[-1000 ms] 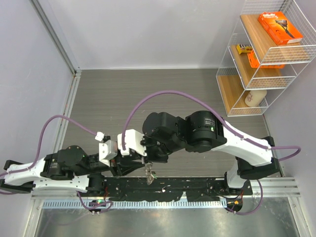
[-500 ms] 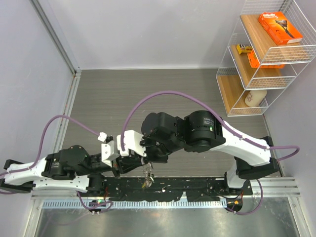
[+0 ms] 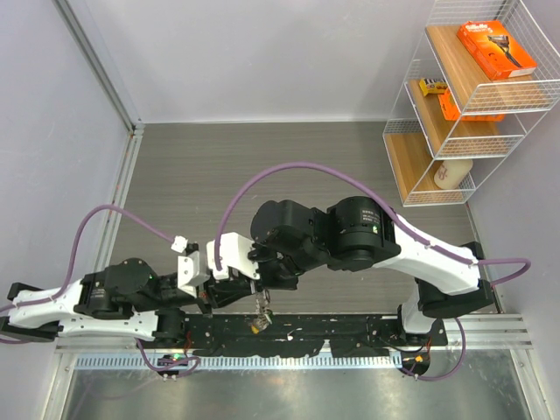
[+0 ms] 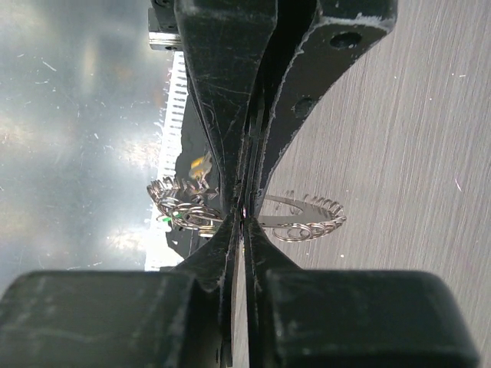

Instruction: Put the keys on the keyring

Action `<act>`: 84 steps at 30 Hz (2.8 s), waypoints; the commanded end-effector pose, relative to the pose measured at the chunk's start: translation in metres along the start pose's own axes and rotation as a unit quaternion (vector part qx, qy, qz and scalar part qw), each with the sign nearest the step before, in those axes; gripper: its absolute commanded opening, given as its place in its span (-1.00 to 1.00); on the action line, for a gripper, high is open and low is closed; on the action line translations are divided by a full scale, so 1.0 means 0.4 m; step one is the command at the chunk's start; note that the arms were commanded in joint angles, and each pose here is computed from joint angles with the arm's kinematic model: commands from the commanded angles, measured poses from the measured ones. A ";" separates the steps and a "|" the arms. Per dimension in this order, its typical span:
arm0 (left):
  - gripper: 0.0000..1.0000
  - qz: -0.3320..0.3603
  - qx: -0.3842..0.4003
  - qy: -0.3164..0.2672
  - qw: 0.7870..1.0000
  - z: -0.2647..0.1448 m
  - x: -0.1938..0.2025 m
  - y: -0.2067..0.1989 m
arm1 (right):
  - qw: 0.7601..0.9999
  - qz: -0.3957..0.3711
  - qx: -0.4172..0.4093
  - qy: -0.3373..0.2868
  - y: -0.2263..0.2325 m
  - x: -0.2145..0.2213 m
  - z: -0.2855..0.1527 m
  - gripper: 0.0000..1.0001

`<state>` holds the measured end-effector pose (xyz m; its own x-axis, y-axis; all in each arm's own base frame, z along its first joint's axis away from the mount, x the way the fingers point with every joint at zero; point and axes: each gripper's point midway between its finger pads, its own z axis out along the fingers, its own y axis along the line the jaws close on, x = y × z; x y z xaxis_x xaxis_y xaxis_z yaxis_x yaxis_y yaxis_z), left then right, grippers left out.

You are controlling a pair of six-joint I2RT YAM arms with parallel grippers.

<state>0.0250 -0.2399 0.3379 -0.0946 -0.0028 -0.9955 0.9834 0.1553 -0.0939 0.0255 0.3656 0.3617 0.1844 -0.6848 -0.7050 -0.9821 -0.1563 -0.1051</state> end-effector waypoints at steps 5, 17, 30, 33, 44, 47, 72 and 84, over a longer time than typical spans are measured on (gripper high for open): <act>-1.00 0.007 0.014 -0.081 0.997 -0.012 -0.084 -0.010 | 0.997 -0.021 0.005 -0.078 0.005 -0.078 -0.041 -0.55; -1.00 0.007 0.031 -0.119 0.992 -0.034 -0.100 -0.021 | 0.990 -0.010 0.052 -0.131 -0.016 -0.075 -0.107 -0.34; -1.00 -0.006 0.037 -0.191 0.981 -0.064 -0.134 -0.021 | 0.970 -0.045 -0.001 -0.240 0.070 -0.081 -0.128 -0.39; -1.00 -0.013 0.040 -0.212 0.976 -0.070 -0.145 -0.023 | 0.964 -0.052 -0.007 -0.261 0.081 -0.099 -0.115 -0.38; -1.00 -0.016 0.057 -0.235 0.970 -0.084 -0.154 -0.035 | 0.957 -0.054 0.020 -0.285 0.062 -0.133 -0.096 -0.35; -1.00 -0.015 0.063 -0.240 0.969 -0.088 -0.159 -0.041 | 0.957 -0.056 0.021 -0.284 0.060 -0.137 -0.091 -0.32; -1.00 -0.013 0.107 -0.269 0.957 -0.121 -0.175 -0.076 | 0.960 -0.047 0.040 -0.272 0.036 -0.143 -0.062 -0.31; -1.00 -0.013 0.107 -0.268 0.957 -0.120 -0.174 -0.076 | 0.958 -0.048 0.046 -0.280 0.027 -0.170 -0.066 -0.35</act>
<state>-0.0020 -0.2090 0.3831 -0.0721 -0.4238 -0.9029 0.9974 -0.0299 -0.0656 0.0016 0.3843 0.3979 0.2428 -0.2605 -0.9345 -0.9664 -0.1491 -0.2095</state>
